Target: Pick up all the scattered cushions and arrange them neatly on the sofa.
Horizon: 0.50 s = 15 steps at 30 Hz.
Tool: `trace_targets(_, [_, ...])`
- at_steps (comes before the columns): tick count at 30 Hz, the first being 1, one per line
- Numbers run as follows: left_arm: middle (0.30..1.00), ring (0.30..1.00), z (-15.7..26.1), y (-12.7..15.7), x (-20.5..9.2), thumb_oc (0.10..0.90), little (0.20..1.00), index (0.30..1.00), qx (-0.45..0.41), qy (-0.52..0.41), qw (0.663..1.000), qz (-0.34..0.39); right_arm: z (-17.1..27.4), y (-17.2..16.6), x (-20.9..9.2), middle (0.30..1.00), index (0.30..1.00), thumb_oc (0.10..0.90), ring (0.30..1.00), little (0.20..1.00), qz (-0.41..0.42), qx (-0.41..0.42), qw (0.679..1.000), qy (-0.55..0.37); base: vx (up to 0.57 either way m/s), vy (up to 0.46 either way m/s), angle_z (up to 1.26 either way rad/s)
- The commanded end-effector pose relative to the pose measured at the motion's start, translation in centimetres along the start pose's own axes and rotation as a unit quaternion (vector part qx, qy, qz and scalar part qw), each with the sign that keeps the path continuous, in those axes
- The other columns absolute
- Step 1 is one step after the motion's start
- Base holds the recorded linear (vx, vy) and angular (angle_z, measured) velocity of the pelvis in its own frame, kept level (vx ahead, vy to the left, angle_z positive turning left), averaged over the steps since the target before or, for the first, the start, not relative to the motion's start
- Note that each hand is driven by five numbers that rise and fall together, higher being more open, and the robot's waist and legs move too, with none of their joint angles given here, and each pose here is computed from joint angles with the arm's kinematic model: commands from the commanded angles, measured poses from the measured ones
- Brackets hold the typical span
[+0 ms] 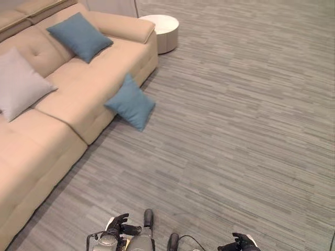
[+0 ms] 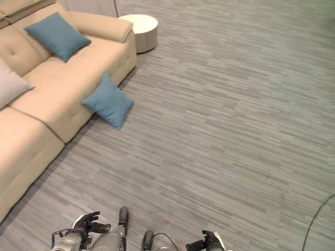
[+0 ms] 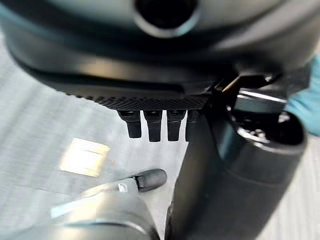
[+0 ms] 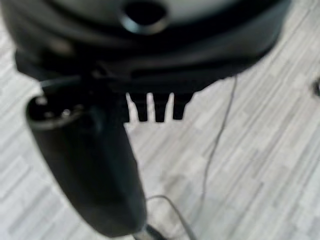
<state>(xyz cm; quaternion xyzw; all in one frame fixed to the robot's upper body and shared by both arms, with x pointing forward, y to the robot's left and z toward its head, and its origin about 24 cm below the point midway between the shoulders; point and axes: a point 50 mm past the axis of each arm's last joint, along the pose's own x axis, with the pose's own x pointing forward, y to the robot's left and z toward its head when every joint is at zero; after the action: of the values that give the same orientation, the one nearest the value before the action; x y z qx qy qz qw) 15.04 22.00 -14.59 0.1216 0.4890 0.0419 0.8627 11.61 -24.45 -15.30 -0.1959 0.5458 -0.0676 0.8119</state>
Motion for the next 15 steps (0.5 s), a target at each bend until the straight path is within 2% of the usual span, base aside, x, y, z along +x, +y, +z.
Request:
trace_targets(1, [0.900,0.900,-3.1,0.1,-0.6,0.800,0.900,0.900,0.028,0.049,0.998,0.001,-1.3,-2.0,-0.1,0.900,0.900,0.800,0.900,0.900,-0.030,-0.019,0.999,0.005,0.29,0.085,-0.47])
trace_targets(7, [0.900,0.900,-2.8,0.8,-0.5,0.800,0.900,0.900,0.024,0.046,0.999,0.007,-1.3,-1.2,-0.1,0.900,0.900,0.800,0.900,0.900,-0.012,-0.019,1.000,0.004,0.29,0.146,-0.48])
trace_targets(15, [0.900,0.900,-1.2,1.4,-0.2,0.800,0.900,0.900,0.013,0.020,1.000,0.019,0.5,-1.1,0.0,0.900,0.900,0.800,0.900,0.900,-0.009,-0.025,0.999,-0.025,0.19,0.101,0.00])
